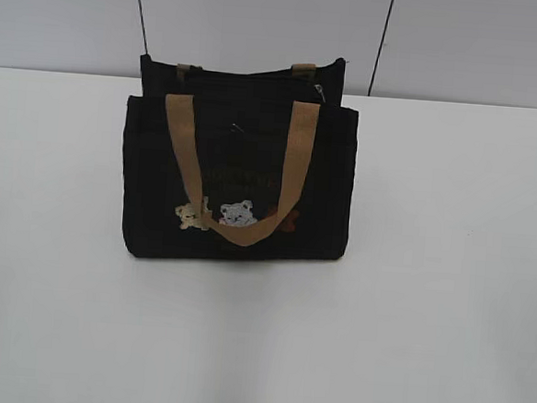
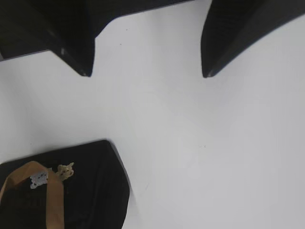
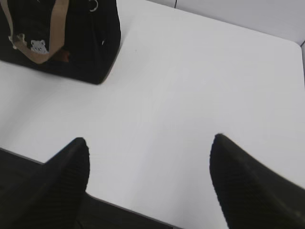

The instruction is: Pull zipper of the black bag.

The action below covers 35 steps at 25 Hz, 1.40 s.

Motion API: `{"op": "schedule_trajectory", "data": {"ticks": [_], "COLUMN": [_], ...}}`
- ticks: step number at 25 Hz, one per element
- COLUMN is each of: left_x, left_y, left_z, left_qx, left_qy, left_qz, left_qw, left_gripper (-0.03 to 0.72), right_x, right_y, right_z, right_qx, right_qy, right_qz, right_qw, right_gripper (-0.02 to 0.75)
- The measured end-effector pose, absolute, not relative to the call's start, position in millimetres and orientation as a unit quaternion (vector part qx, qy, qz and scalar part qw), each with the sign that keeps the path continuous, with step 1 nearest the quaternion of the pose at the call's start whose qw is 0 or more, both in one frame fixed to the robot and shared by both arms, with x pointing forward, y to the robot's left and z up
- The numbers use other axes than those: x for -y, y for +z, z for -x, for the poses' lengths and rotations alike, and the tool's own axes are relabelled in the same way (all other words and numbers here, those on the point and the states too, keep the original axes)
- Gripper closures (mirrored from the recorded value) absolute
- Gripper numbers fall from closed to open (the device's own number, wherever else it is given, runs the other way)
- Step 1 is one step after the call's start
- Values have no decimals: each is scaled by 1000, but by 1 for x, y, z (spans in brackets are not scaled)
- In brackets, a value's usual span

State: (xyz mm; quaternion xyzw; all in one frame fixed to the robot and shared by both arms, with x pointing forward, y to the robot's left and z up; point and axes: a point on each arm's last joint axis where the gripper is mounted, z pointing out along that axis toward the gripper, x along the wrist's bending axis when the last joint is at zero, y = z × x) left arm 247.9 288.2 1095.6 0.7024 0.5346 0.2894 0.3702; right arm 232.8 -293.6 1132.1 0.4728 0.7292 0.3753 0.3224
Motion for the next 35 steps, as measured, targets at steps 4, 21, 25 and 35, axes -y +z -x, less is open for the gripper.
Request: {"op": "schedule_trajectory", "data": {"ticks": [4, 21, 25, 35], "left_x": [-289, -289, -289, -289], "left_y": [1082, 1065, 1065, 1065], "left_z": [-243, -242, -242, -242], "left_qx": [-529, -527, -527, -527], "left_qy": [303, 312, 312, 312], "left_qz": [-692, -685, -685, -685], "left_qw": [386, 395, 394, 394], "left_gripper": [166, 166, 166, 178], "right_x": [294, 293, 293, 291], "right_y": [1092, 1041, 1041, 1041], "right_z": [-233, -243, -243, -243], "right_qx": [-742, -736, -736, -735], "right_qy": [352, 353, 353, 363], "right_qz": [-484, -492, -492, -491], "right_qw": [302, 303, 304, 294], "right_gripper": [142, 143, 143, 143]}}
